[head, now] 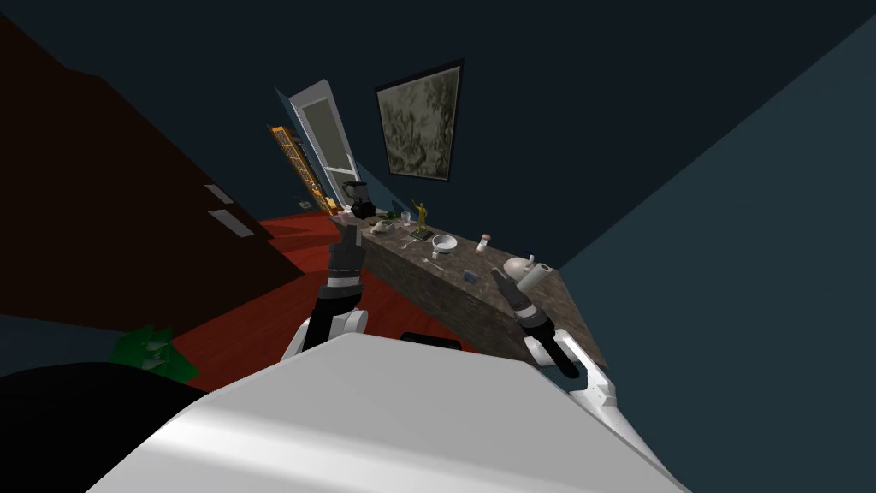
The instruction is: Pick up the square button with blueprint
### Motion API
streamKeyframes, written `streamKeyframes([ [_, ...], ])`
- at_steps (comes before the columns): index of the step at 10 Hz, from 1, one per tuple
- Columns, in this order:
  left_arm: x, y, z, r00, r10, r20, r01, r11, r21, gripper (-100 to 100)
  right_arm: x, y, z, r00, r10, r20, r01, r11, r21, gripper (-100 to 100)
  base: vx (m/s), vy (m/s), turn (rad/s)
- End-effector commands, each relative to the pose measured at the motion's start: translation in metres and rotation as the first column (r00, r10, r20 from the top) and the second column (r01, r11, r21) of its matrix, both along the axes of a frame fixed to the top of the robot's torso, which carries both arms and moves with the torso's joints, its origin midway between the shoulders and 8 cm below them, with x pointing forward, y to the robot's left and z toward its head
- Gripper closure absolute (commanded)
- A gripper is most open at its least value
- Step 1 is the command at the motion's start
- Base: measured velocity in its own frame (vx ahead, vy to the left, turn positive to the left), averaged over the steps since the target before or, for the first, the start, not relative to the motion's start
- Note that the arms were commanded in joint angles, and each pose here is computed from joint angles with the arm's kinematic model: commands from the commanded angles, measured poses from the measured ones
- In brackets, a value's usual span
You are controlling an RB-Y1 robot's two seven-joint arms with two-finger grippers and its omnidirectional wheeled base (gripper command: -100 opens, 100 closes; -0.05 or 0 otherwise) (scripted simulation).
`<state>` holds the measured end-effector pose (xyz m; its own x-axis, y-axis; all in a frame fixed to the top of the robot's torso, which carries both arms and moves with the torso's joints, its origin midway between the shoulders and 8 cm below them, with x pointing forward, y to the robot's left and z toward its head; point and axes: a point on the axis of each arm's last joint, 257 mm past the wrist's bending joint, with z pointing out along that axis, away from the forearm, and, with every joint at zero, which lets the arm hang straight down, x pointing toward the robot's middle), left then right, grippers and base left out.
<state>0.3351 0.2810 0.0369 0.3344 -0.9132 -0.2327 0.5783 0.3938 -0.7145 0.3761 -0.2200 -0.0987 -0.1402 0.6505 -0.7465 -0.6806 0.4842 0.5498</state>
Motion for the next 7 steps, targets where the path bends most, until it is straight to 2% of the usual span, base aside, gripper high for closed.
streamKeyframes([
  [1, 0.0, 0.0, 0.0, 1.0, 0.0, 0.0, 0.0, 1.0, 0.0, 0, 0.001, -0.003, -0.015, 1.0, 0.02, -0.019, -0.022, 0.997, -0.071, -100, -0.011, -0.029, 0.108],
  [4, 0.0, 0.0, 0.0, 1.0, 0.0, 0.0, 0.0, 1.0, 0.0, 0, 0.001, -0.008, -0.03, 0.998, 0.041, -0.043, -0.047, 0.987, -0.154, -100, -0.009, -0.024, 0.065],
  [5, 0.0, 0.0, 0.0, 1.0, 0.0, 0.0, 0.0, 1.0, 0.0, 0, 0.002, -0.013, -0.043, 0.997, 0.051, -0.066, -0.064, 0.976, -0.209, -100, -0.015, -0.022, 0.099],
  [6, 0.0, 0.0, 0.0, 1.0, 0.0, 0.0, 0.0, 1.0, 0.0, 0, 0.001, -0.015, -0.044, 0.996, 0.055, -0.068, -0.068, 0.973, -0.222, -100, -0.011, -0.023, 0.067],
  [7, 0.0, 0.0, 0.0, 1.0, 0.0, 0.0, 0.0, 1.0, 0.0, 0, 0.001, -0.022, -0.058, 0.994, 0.062, -0.094, -0.086, 0.957, -0.277, -100, -0.01, -0.019, 0.153],
])
